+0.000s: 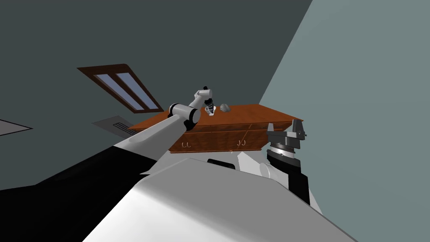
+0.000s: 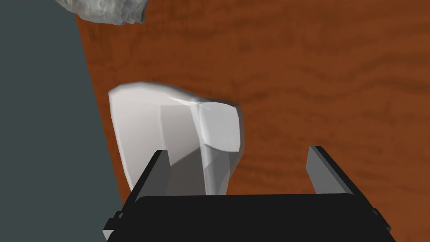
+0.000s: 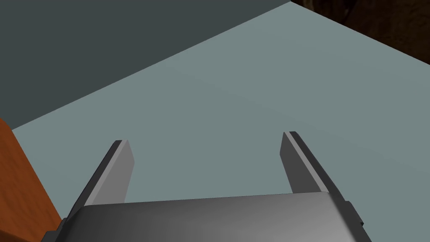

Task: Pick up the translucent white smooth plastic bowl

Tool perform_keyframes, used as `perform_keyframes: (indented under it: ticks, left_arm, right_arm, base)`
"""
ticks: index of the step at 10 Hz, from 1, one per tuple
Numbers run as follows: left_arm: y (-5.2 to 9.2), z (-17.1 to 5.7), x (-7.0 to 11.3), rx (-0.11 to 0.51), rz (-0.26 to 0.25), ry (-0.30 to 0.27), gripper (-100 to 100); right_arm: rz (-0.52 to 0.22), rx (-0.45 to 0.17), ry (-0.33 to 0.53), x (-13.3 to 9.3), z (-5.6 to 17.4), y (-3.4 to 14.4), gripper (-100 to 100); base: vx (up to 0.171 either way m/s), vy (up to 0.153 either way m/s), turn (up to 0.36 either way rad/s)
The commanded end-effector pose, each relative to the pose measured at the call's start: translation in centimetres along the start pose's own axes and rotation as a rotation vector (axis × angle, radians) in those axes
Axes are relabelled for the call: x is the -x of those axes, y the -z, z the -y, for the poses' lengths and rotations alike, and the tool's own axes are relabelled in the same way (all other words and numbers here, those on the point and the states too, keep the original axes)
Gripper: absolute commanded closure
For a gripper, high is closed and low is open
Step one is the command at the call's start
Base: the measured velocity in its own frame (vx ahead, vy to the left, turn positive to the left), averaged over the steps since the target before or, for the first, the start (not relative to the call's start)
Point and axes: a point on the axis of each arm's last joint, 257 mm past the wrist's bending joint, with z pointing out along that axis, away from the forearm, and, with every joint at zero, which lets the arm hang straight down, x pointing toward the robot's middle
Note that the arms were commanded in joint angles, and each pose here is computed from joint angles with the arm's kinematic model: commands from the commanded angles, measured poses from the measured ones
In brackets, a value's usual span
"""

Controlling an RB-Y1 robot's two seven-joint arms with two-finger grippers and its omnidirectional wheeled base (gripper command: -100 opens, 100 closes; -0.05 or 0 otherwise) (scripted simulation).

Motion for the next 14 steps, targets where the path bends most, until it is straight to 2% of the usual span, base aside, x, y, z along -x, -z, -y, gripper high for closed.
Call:
perform_keyframes:
  ticks: [1, 3, 7, 8, 13, 14]
  left_arm:
    - [0.5, -0.6, 0.4, 0.040, 0.012, 0.009, -100]
    - [0.4, -0.8, 0.5, 0.044, 0.013, 0.010, -100]
    - [1.6, -3.4, 1.7, 0.168, 0.047, 0.041, -100]
    - [1.9, -2.9, 1.5, 0.154, 0.043, 0.036, -100]
    - [1.6, -3.3, 1.7, 0.165, 0.047, 0.040, -100]
    - [1.6, -3.3, 1.7, 0.166, 0.047, 0.040, 0]
  right_arm:
    - [0.000, 0.000, 0.000, 0.0, 0.0, 0.0, 0]
    - [0.000, 0.000, 0.000, 0.0, 0.0, 0.0, 0]
    - [0.000, 0.000, 0.000, 0.0, 0.0, 0.0, 0]
    - [0.000, 0.000, 0.000, 0.0, 0.0, 0.0, 0]
    - [0.000, 0.000, 0.000, 0.0, 0.0, 0.0, 0]
    - [0.000, 0.000, 0.000, 0.0, 0.0, 0.0, 0]
  base:
    - [0.075, 0.017, 0.007]
    - [0.062, 0.018, 0.004]
    - [0.126, 0.033, 0.013]
    - [0.085, 0.029, 0.000]
    - [0.000, 0.001, 0.000]
    - [0.000, 0.000, 0.000]
